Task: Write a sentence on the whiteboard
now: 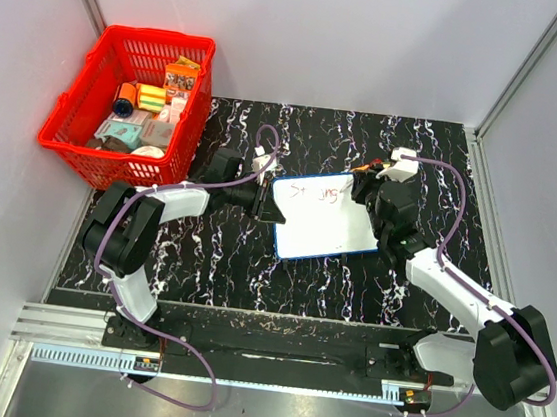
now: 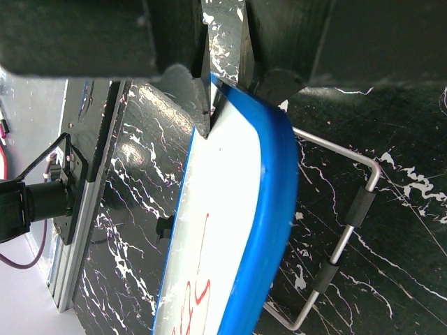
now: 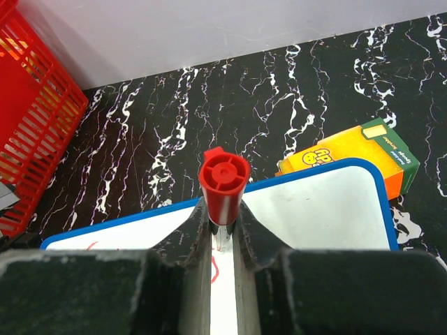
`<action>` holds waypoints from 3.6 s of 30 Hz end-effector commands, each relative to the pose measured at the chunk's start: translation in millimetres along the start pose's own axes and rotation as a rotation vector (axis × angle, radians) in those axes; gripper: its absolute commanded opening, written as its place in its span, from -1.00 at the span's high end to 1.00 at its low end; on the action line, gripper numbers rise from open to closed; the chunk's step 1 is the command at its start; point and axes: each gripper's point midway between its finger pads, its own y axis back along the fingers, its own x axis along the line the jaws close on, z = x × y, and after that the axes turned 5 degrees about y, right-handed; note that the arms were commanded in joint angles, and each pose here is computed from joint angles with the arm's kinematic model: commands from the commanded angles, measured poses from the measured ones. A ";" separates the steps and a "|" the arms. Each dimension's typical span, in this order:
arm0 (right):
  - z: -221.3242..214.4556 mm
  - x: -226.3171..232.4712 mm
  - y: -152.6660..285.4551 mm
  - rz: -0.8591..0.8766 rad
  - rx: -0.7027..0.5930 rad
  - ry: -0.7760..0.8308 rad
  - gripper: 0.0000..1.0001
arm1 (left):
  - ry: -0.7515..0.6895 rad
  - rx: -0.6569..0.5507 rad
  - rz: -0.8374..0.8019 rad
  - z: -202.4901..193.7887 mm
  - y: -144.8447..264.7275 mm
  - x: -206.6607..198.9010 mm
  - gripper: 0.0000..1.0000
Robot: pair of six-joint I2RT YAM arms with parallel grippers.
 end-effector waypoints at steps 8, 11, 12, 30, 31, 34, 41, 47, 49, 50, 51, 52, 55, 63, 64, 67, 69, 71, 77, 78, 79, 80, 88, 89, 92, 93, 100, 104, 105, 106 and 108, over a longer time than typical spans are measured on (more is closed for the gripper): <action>32.1 -11.9 -3.5 -0.078 -0.088 -0.010 1.00 | -0.073 0.034 0.149 -15.3 -2.5 32.4 1.00; 34.3 -14.0 -3.2 -0.088 -0.094 -0.015 1.00 | -0.073 0.034 0.149 -15.3 -2.5 32.4 1.00; 35.4 -14.2 -2.9 -0.090 -0.098 -0.019 1.00 | -0.074 0.033 0.149 -14.6 -2.5 32.2 1.00; 33.3 3.6 -12.2 -0.015 -0.073 -0.039 1.00 | -0.073 0.035 0.150 -15.6 -2.4 32.5 1.00; 31.1 3.9 -12.3 -0.012 -0.066 -0.040 1.00 | -0.073 0.035 0.150 -15.3 -2.6 32.7 1.00; 23.2 5.3 -12.7 -0.001 -0.040 -0.036 1.00 | -0.076 0.034 0.148 -14.7 -2.7 32.3 1.00; 7.4 3.8 -10.1 0.006 0.005 -0.032 1.00 | -0.075 0.035 0.150 -14.9 -2.6 32.6 1.00; -0.8 0.3 -4.9 0.004 0.025 -0.025 1.00 | -0.073 0.036 0.150 -15.0 -2.8 32.8 1.00; -1.2 -0.9 -2.2 0.004 0.027 -0.023 1.00 | -0.072 0.037 0.150 -15.7 -3.0 33.3 1.00; -2.3 -2.3 -0.8 0.000 0.029 -0.022 1.00 | -0.072 0.037 0.150 -15.6 -2.7 33.0 1.00; -3.7 -4.0 0.0 -0.005 0.033 -0.022 1.00 | -0.072 0.037 0.150 -15.7 -3.0 33.3 1.00; -5.3 -3.9 1.0 -0.003 0.038 -0.020 1.00 | -0.072 0.037 0.150 -15.8 -3.0 33.3 1.00; -9.1 -5.7 3.0 -0.006 0.048 -0.017 1.00 | -0.073 0.039 0.149 -16.1 -2.9 33.1 1.00; -11.7 -16.9 6.9 -0.057 0.046 -0.007 1.00 | -0.071 0.040 0.148 -16.7 -3.9 32.7 1.00; -10.2 -21.1 6.8 -0.076 0.040 -0.004 1.00 | -0.073 0.037 0.149 -15.4 -3.4 32.7 1.00; -4.5 -22.5 6.4 -0.093 0.024 -0.003 1.00 | -0.071 0.038 0.148 -15.5 -3.6 32.6 1.00; 0.3 -23.2 5.9 -0.101 0.013 -0.008 1.00 | -0.073 0.037 0.149 -15.1 -3.6 32.9 1.00; 5.3 -23.0 5.8 -0.105 -0.001 -0.014 1.00 | -0.072 0.039 0.148 -15.7 -3.9 32.5 1.00; 18.3 -21.9 6.2 -0.107 -0.036 -0.028 1.00 | -0.073 0.040 0.147 -16.3 -4.3 32.1 1.00; 20.6 -21.3 6.7 -0.102 -0.041 -0.030 1.00 | -0.073 0.040 0.147 -16.3 -4.3 32.1 1.00; 23.0 -19.6 7.4 -0.095 -0.047 -0.032 1.00 | -0.075 0.038 0.145 -15.3 -4.2 31.4 1.00; 27.1 -19.0 8.9 -0.094 -0.057 -0.041 1.00 | -0.075 0.040 0.149 -15.8 -4.3 32.3 1.00; 51.3 -18.9 14.2 -0.093 -0.138 -0.048 1.00 | -0.074 0.039 0.145 -15.7 -4.4 31.7 1.00; 50.0 -19.5 13.0 -0.098 -0.133 -0.042 1.00 | -0.074 0.039 0.145 -15.3 -4.4 31.6 1.00; 50.8 -19.4 8.8 -0.104 -0.138 -0.047 1.00 | -0.074 0.042 0.145 -16.9 -4.7 31.5 1.00; 50.7 -18.9 7.5 -0.105 -0.137 -0.046 1.00 | -0.074 0.040 0.146 -16.2 -4.1 31.6 1.00; 54.0 -15.0 1.2 -0.100 -0.145 -0.059 1.00 | -0.078 0.040 0.146 -15.4 -4.5 31.2 1.00; 53.1 -14.8 -2.5 -0.104 -0.143 -0.060 1.00 | -0.078 0.040 0.150 -15.3 -4.0 32.2 1.00; 53.3 -14.6 -3.1 -0.104 -0.144 -0.059 1.00 | -0.075 0.042 0.149 -16.3 -3.9 32.2 1.00; 53.8 -14.7 -3.1 -0.105 -0.146 -0.061 1.00 | -0.076 0.043 0.148 -16.6 -4.2 31.7 1.00; 51.8 -14.6 -5.0 -0.106 -0.142 -0.059 1.00 | -0.076 0.043 0.147 -16.6 -4.3 31.5 1.00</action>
